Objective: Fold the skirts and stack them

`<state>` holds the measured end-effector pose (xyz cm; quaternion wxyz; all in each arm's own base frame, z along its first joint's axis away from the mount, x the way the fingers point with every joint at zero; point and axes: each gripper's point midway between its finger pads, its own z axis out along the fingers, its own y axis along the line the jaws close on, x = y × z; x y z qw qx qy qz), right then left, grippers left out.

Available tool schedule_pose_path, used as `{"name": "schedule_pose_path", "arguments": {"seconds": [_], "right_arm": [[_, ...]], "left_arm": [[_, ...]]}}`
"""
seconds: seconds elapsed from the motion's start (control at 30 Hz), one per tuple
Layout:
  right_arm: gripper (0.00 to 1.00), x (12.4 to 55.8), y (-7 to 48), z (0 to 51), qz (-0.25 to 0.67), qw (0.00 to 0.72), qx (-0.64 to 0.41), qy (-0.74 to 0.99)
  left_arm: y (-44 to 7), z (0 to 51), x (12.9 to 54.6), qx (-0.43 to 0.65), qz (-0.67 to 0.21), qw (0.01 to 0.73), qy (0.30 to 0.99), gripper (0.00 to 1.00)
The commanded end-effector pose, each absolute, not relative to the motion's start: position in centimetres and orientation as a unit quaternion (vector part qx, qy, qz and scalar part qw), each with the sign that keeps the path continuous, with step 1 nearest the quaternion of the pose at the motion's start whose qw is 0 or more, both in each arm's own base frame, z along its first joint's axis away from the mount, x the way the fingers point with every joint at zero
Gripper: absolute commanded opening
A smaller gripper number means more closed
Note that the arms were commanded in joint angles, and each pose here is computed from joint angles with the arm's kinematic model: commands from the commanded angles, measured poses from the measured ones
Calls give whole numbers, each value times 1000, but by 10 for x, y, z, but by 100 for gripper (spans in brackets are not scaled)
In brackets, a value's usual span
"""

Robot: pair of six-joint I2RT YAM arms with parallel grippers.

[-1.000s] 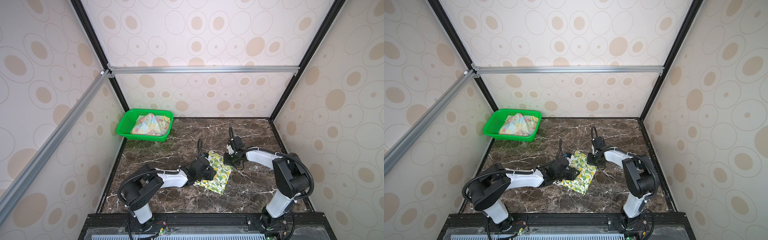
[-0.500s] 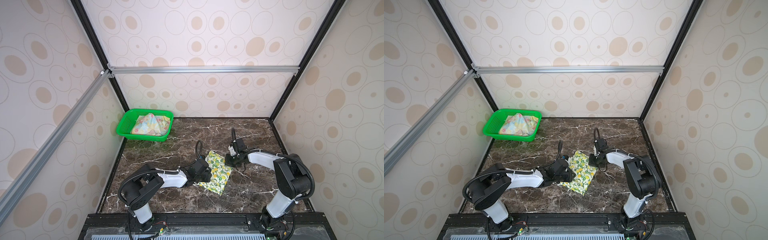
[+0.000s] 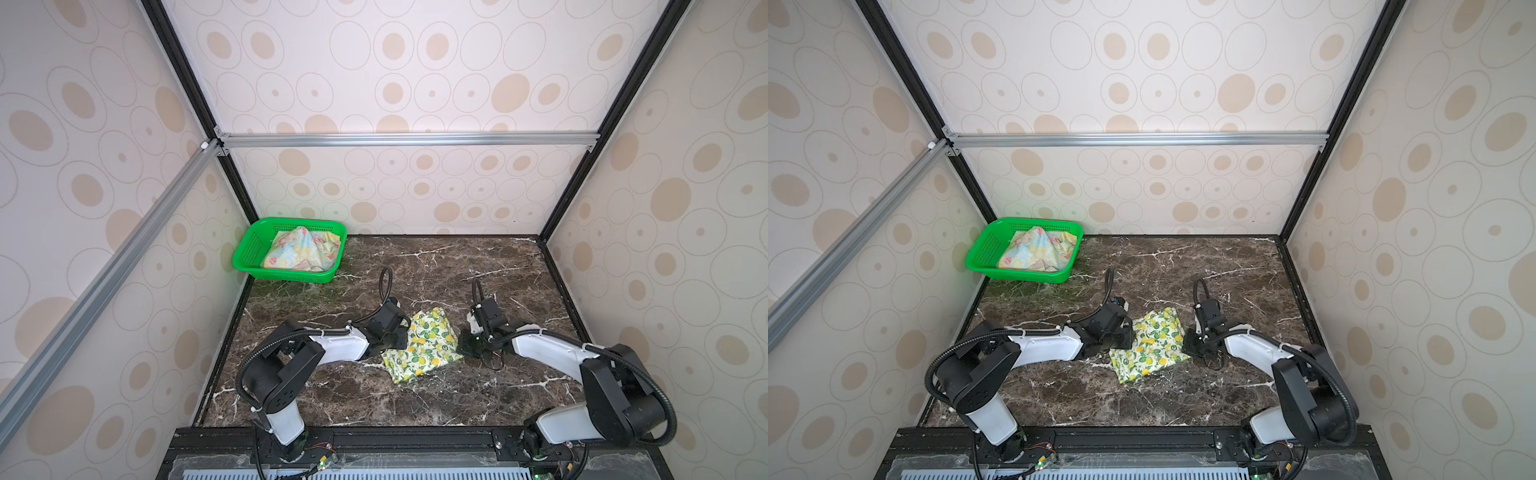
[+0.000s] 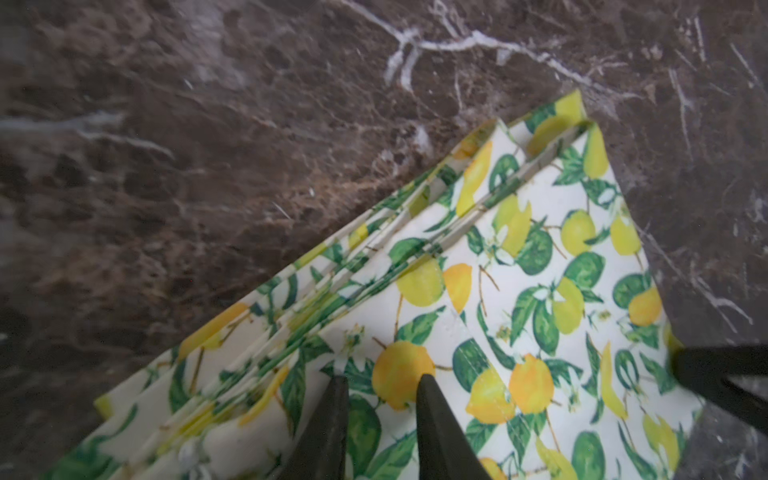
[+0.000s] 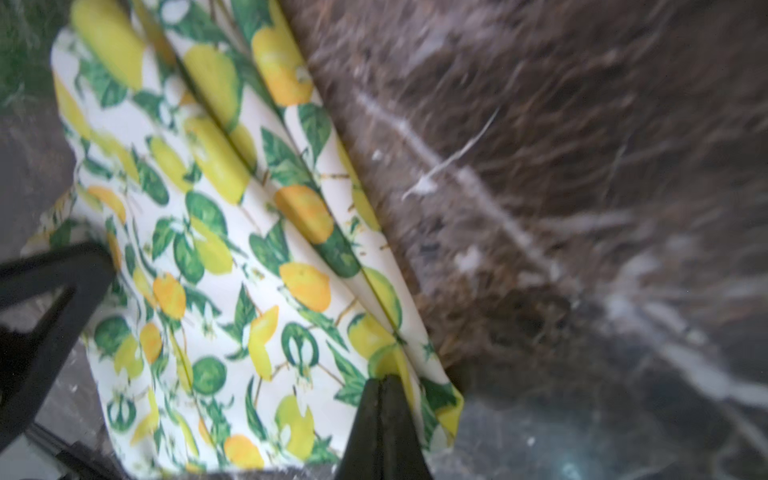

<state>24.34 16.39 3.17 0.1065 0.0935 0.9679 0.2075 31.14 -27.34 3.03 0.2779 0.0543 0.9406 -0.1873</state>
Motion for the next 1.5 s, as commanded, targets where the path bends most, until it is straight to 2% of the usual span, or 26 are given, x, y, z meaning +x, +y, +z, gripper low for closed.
{"name": "schedule_pose_path", "arguments": {"seconds": [0.0,0.13,0.33,0.5,0.67,0.83,1.07,1.23,1.37,1.43,1.47], "right_arm": [[0,234,181,37,217,112,111,963],[0,243,191,57,213,128,81,965],[0,268,201,77,201,156,8,967],[0,286,221,64,208,141,-33,967],[0,299,224,44,203,128,-32,970],[0,292,220,26,198,105,-15,974],[0,258,217,12,218,76,42,972],[0,255,218,29,221,88,37,971],[0,260,220,57,228,108,14,967],[29,259,214,66,226,112,11,968],[36,258,211,69,229,111,8,967]], "left_arm": [[-251,23,328,77,-126,287,946,29],[-260,54,342,95,-142,322,931,29],[-266,74,323,72,-206,325,920,31],[-263,60,298,32,-239,296,924,31],[-252,39,284,6,-233,272,933,30],[-240,26,283,6,-192,262,946,30],[-221,29,294,17,-131,278,951,30],[-219,42,302,26,-120,301,946,29],[-229,63,306,31,-151,329,932,30],[-241,75,308,39,-176,343,922,30],[-248,79,307,44,-186,347,918,30]]}}
